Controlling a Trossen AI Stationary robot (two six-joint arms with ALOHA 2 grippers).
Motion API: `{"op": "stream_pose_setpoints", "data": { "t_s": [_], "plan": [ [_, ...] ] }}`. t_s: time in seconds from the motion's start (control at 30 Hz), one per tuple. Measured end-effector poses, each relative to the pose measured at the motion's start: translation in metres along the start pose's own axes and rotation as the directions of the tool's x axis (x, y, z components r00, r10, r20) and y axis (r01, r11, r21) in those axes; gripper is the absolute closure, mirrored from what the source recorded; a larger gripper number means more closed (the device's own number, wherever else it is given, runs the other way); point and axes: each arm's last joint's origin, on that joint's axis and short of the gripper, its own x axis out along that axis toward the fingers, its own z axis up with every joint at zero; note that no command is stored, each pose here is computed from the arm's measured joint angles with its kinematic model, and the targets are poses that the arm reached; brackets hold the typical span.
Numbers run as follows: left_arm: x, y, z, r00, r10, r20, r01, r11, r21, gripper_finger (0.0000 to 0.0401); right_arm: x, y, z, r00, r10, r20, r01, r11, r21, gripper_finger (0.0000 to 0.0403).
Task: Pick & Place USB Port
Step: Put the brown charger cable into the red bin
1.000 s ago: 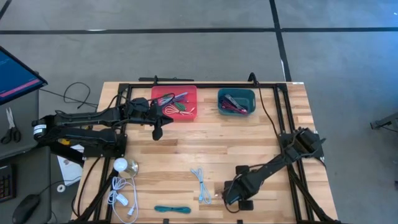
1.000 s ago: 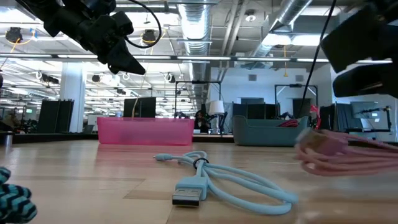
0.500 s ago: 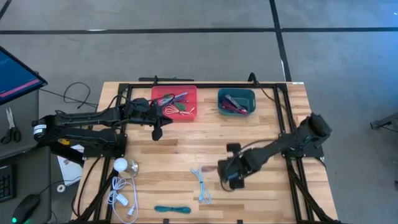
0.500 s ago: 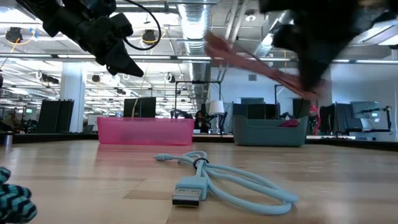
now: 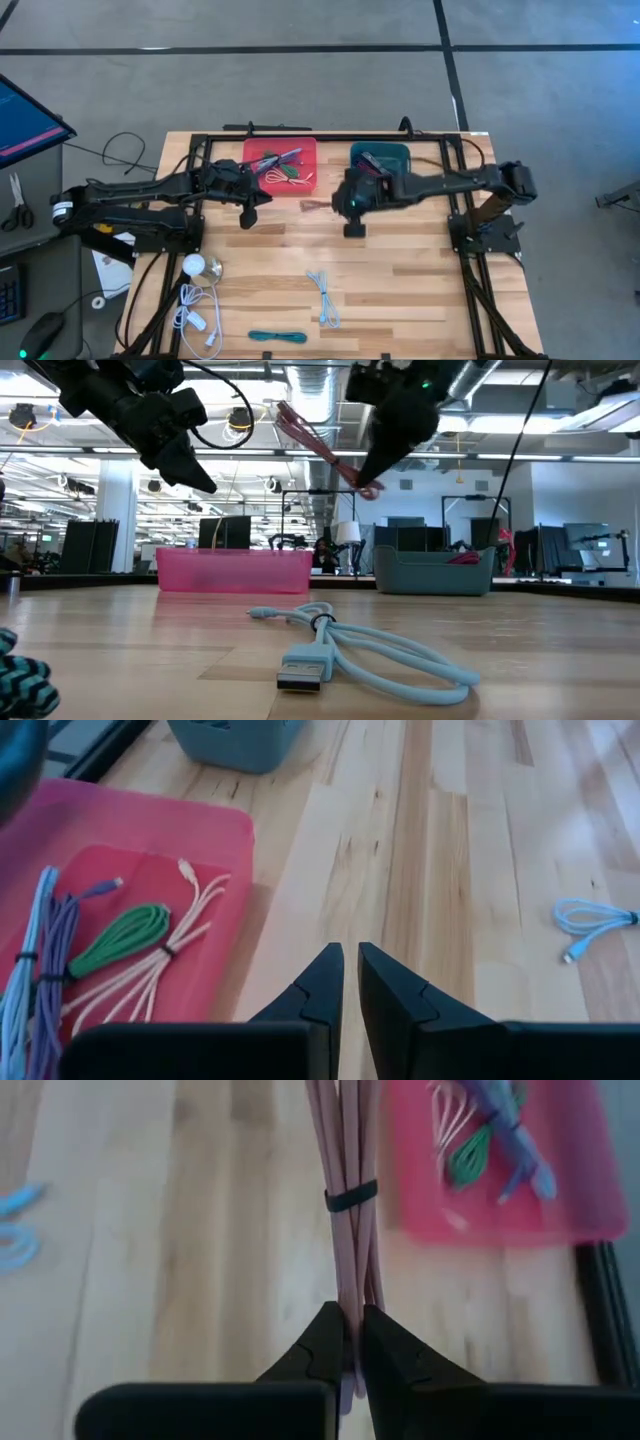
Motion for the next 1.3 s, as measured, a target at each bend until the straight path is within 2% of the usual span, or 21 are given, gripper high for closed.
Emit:
{"op": "stream_pose_setpoints", "data": {
  "t_s": [0.3,0.4,0.53,0.7,0.83,1.13,1.3],
  "plan": [
    [-0.013,-0.001,0.004,0.998,-0.003,0.066,0.003,1.0,0.007,0.0367,0.01,-0.07,0.011,0.971,-0.037,0.237,0.009,0.993,0.117,0.0392],
    [-0.018,-0.003,0.005,0.996,-0.007,0.087,0.006,1.0,0.012,0.0367,0.022,-0.083,0.015,0.952,-0.046,0.303,0.003,0.99,0.143,0.0392],
    [-0.024,-0.004,0.006,0.993,-0.015,0.117,0.013,1.0,0.019,0.0367,0.048,-0.092,0.016,0.943,-0.031,0.332,-0.024,0.986,0.163,0.0392],
    [-0.027,-0.006,0.007,0.99,-0.027,0.135,0.024,0.999,0.025,0.0367,0.085,-0.1,0.024,0.958,-0.023,0.286,-0.033,0.982,0.188,0.0392],
    [-0.027,-0.007,0.007,0.99,-0.034,0.138,0.031,0.999,0.029,0.0367,0.103,-0.115,0.041,0.958,-0.038,0.285,-0.028,0.974,0.225,0.0392],
    [-0.027,-0.008,0.007,0.99,-0.043,0.137,0.039,0.999,0.032,0.0367,0.135,-0.141,0.06,0.99,-0.005,0.142,-0.032,0.966,0.258,0.0392],
    [-0.027,-0.008,0.007,0.99,-0.043,0.137,0.039,0.999,0.032,0.0367,0.153,-0.141,0.058,0.998,0.046,0.039,-0.054,0.964,0.259,0.0392]
  ]
}}
